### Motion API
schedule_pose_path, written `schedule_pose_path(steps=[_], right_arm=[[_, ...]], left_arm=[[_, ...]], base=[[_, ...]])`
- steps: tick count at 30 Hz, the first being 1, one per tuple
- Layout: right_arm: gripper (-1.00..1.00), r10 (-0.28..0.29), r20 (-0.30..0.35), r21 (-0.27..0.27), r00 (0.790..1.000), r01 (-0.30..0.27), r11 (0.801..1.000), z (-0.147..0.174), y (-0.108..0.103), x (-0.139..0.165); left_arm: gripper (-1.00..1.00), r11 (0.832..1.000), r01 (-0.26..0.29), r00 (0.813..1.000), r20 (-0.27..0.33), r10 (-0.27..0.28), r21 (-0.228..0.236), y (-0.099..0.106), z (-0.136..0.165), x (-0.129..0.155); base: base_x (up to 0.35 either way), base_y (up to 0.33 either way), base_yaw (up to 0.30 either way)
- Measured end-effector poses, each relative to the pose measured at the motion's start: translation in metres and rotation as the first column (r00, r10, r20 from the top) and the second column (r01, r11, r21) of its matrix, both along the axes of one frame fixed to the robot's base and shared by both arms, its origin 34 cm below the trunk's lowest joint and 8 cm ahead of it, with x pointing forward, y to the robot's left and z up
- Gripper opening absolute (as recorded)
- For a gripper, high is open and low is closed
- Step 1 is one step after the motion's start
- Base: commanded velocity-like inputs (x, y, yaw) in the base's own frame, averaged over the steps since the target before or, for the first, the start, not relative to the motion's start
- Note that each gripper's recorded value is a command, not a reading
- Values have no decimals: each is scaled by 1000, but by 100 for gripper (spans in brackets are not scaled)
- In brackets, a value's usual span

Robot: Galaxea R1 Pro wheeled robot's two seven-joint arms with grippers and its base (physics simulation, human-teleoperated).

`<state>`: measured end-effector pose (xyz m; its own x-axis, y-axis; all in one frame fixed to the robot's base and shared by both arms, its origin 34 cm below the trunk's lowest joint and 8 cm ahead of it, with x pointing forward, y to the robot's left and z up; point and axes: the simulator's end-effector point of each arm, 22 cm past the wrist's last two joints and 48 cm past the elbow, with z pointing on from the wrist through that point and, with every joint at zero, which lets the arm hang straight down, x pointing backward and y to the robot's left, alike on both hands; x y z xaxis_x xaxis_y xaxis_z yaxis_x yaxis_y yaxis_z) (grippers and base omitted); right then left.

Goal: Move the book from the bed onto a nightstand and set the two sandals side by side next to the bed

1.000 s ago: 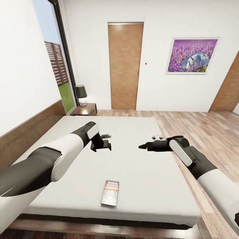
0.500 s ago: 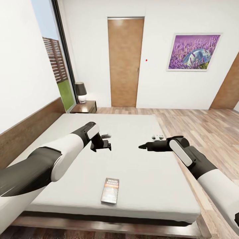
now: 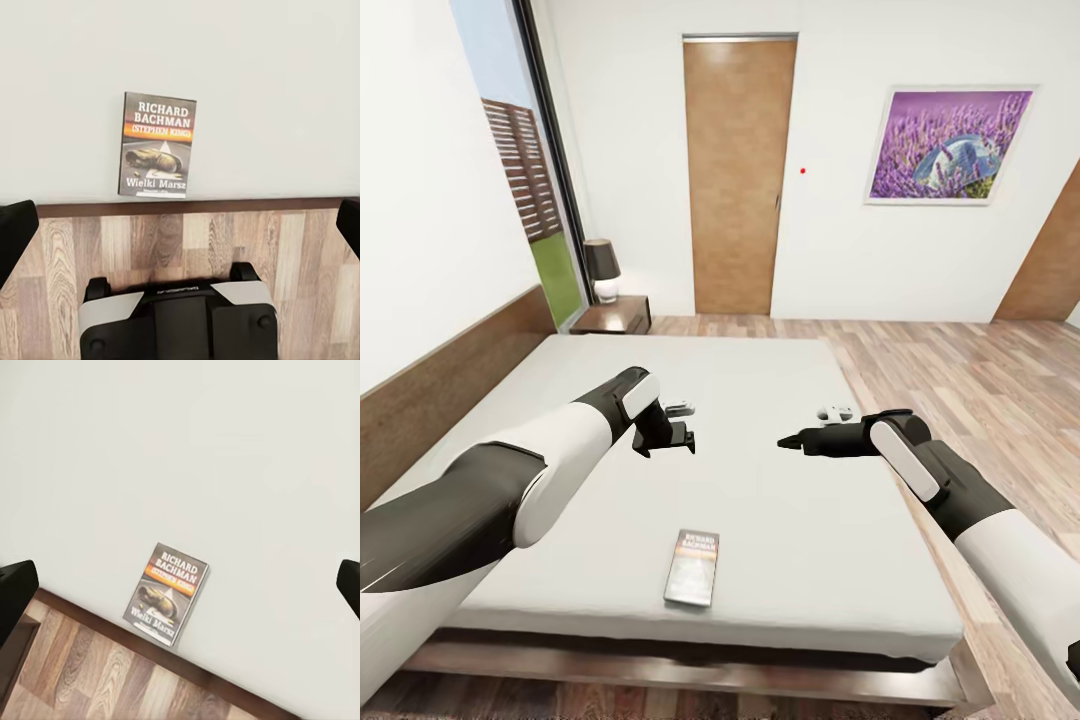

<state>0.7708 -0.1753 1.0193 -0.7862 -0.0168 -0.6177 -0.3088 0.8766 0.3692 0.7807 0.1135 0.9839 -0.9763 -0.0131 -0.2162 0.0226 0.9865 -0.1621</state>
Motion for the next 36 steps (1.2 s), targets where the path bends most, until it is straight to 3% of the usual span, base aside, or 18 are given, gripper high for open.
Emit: schedule_pose_path(steps=[15, 29, 36], right_arm=[[100, 0, -24, 4, 1000, 0, 1000, -16, 0, 0], [100, 0, -47, 6, 999, 0, 1000, -31, 1, 0], [100, 0, -59, 6, 998, 0, 1000, -38, 1, 0]], left_arm=[[100, 1000, -3, 1000, -23, 3, 12, 3, -16, 0], [100, 993, -22, 999, -36, 26, 116, 25, -32, 2], [100, 990, -31, 999, -30, 35, 134, 30, -38, 5]], base=[[0, 0, 0], [0, 0, 0], [0, 0, 0]])
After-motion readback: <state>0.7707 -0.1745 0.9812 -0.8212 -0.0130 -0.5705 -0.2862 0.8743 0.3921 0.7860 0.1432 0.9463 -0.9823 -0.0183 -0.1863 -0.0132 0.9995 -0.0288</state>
